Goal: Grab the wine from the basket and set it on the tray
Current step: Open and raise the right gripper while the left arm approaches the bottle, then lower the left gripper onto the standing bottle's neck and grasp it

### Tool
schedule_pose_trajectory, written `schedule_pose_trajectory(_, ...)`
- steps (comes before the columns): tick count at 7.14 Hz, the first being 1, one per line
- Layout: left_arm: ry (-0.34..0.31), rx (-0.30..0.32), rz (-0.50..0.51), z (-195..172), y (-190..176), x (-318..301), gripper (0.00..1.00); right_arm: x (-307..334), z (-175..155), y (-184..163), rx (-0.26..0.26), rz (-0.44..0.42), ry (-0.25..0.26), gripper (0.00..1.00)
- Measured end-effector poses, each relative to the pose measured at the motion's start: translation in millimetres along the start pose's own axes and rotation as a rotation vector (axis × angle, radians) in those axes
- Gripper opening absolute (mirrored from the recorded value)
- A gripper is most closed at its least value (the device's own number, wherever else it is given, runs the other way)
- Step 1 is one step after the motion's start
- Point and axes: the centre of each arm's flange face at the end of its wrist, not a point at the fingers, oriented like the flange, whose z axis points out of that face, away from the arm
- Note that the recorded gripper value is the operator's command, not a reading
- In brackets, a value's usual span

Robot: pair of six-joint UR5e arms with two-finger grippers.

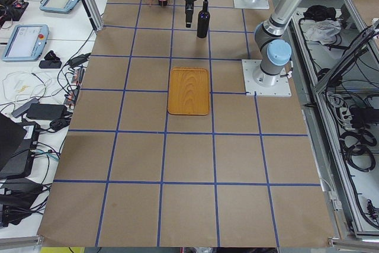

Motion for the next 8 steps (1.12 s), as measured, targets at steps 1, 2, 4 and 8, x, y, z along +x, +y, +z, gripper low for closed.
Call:
schedule_pose_trajectory(1, 0.004, -0.005, -0.012, 2.5, -1.5, 3.2, 1.00, 39.7, -20.7, -16.8, 0.041, -0.023, -0.006, 1.00)
schedule_pose_trajectory(2, 0.011, -0.009, -0.031, 5.1, -2.4, 14.7, 1.00, 84.5, -40.4, -31.3, 0.076, -0.038, -0.008, 1.00)
schedule_pose_trajectory(4, 0.017, -0.011, -0.025, 8.3, 6.5, 78.6, 1.00, 158.7, -69.3, -43.5, 0.130, -0.054, -0.001, 1.00)
schedule_pose_trajectory(8, 0.031, -0.020, 0.115, 17.7, 47.4, 200.8, 1.00, 190.2, -76.6, -46.6, 0.140, -0.036, -0.004, 1.00)
